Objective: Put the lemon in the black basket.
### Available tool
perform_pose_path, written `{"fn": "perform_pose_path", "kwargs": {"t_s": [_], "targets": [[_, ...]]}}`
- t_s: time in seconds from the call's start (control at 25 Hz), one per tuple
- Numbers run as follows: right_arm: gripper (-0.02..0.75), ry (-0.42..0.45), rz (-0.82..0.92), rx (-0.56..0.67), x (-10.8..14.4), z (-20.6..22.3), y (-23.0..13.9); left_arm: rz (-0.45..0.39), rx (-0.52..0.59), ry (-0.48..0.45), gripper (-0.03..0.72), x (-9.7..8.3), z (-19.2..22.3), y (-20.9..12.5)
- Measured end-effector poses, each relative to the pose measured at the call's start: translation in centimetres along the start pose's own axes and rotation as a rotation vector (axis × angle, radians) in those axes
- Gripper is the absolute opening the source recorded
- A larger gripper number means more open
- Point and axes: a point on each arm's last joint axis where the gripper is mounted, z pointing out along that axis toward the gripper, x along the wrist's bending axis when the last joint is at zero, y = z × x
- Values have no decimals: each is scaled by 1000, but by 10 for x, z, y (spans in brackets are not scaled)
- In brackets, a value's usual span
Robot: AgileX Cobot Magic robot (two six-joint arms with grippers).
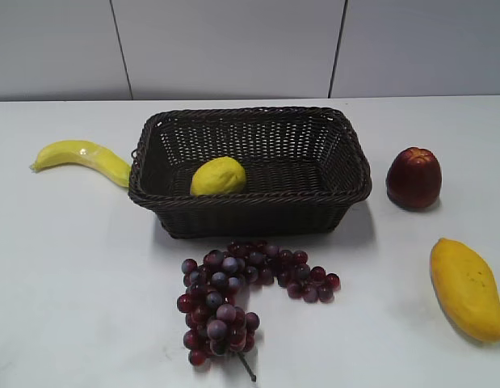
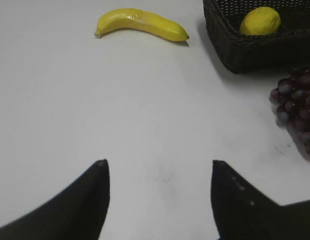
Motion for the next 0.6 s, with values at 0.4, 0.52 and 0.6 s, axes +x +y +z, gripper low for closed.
{"fn": "perform_pose_path", "kwargs": {"t_s": [0.4,0.52,0.6], "targets": [[552,0,0,0,0,0,0,-55,-82,103,381,-2,-10,-7],[552,0,1,0,0,0,0,-59,-82,110,361,-2,-10,-7],[552,0,1,0,0,0,0,-58,-82,110,355,-2,-10,-7]]}}
